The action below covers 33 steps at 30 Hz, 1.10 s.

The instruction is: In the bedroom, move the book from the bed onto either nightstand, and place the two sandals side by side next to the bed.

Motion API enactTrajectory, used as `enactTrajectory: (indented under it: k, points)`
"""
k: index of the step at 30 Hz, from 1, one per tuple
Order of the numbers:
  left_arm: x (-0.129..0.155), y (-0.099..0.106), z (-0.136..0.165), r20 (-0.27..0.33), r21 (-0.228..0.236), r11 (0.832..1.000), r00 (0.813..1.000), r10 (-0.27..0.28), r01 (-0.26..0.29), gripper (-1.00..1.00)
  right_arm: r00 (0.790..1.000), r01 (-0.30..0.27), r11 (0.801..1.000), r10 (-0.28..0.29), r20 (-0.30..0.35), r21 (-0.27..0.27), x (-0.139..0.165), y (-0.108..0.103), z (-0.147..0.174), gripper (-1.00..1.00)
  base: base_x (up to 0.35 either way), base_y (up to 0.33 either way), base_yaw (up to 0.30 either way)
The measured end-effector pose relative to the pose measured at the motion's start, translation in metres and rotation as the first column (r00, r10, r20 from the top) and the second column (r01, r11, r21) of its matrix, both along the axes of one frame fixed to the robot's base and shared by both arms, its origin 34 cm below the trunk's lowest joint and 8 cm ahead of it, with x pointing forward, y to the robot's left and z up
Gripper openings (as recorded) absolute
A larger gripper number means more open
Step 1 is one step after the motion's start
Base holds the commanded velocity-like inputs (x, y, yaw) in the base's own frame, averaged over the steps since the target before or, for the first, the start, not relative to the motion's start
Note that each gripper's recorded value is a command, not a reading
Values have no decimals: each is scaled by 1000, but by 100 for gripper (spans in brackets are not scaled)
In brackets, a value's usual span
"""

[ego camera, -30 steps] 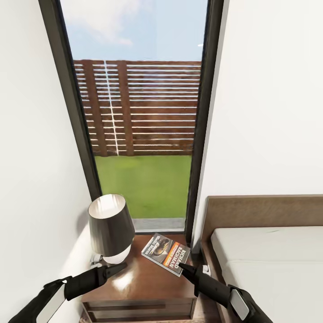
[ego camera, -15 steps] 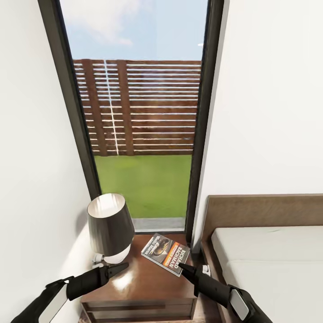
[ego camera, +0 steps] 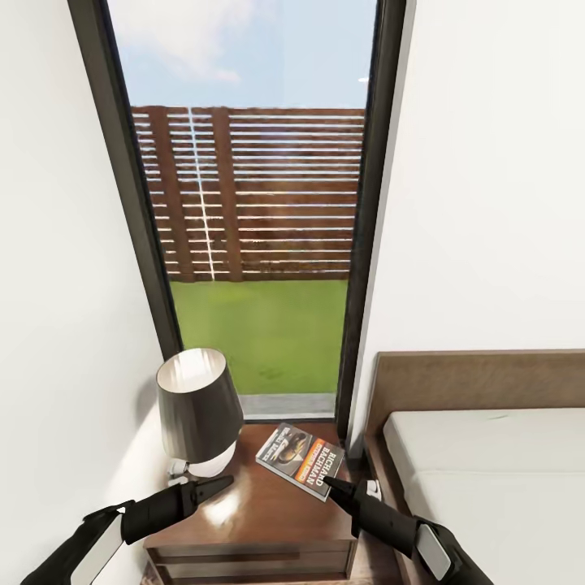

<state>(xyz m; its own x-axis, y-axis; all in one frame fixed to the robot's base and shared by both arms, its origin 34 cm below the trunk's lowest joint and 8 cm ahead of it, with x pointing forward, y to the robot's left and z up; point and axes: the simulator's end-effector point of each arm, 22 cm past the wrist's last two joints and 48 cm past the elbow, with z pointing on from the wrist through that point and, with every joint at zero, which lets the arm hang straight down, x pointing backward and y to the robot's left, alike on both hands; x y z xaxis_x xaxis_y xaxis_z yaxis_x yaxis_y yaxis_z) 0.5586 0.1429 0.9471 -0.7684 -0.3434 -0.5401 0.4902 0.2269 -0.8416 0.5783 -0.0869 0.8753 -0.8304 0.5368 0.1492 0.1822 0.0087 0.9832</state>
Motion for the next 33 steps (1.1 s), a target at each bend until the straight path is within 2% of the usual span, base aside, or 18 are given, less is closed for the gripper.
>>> enactTrajectory:
  k: [17,33]
  points:
    - [1,0,-3,0,0,1000,1000,0,0,100,1000,4,1000,-4,7,-5,2,-1,-3,-100,0,0,0]
    - [5,-1,-21,0,0,1000,1000,-1,1,100,1000,1,1000,-1,9,1,5,4,-19,-100,0,0,0]
